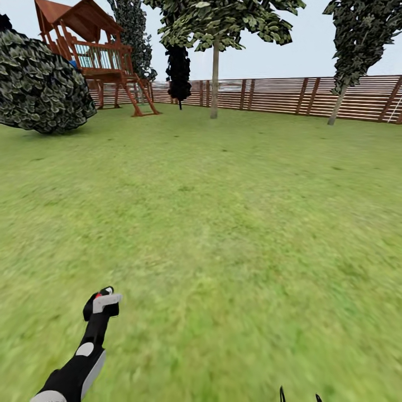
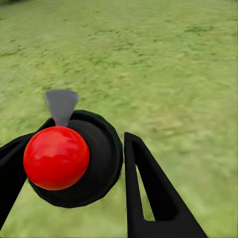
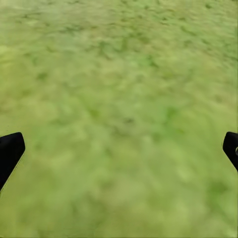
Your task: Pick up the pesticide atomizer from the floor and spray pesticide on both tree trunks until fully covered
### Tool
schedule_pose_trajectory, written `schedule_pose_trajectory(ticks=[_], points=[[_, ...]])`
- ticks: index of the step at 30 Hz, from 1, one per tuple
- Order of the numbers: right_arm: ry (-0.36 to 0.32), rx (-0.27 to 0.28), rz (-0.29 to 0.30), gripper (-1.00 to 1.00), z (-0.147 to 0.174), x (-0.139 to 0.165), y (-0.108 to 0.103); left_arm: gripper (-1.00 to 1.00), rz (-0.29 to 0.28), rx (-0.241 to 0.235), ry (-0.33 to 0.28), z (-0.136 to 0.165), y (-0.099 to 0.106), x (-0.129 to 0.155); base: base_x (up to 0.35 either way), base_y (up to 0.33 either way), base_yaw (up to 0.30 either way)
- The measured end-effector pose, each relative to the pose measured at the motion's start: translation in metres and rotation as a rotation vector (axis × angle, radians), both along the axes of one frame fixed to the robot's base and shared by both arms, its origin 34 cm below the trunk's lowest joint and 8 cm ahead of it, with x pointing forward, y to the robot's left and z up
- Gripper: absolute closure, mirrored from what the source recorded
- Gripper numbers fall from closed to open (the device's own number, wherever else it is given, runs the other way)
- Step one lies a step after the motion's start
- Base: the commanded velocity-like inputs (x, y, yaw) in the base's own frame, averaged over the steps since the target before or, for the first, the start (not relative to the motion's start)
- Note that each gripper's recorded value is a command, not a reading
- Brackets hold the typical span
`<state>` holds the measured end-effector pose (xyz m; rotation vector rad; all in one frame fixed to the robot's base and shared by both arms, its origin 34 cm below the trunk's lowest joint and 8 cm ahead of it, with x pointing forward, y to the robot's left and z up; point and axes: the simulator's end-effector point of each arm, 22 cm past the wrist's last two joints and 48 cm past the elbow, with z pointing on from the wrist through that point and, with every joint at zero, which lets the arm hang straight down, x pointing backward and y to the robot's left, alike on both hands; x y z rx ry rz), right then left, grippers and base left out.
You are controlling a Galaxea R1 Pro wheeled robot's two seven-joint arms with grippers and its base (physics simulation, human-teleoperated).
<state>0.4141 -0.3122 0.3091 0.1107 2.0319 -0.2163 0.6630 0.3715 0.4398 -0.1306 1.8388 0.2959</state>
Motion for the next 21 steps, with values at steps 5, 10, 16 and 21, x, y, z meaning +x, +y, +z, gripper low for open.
schedule_pose_trajectory(ticks=[5,10,16,21], points=[[0.0,0.0,0.0,-1.0,0.0,0.0002,0.0002,1.0,-0.011,-0.045,-0.004,0.0,0.0069,0.0004,0.34,0.0,0.0],[0.0,0.0,0.0,-1.0,0.0001,0.0002,0.0002,1.0,-0.012,-0.045,-0.006,0.0007,0.0075,0.0005,0.34,0.0,0.0],[0.0,0.0,0.0,-1.0,0.0001,0.0002,0.0002,1.0,-0.008,-0.043,-0.006,0.0005,0.0093,-0.0025,0.34,0.0,0.0],[0.0,0.0,0.0,-1.0,0.0001,0.0002,0.0002,1.0,-0.005,-0.042,-0.006,0.0002,0.0102,-0.0036,0.34,0.0,0.0]])
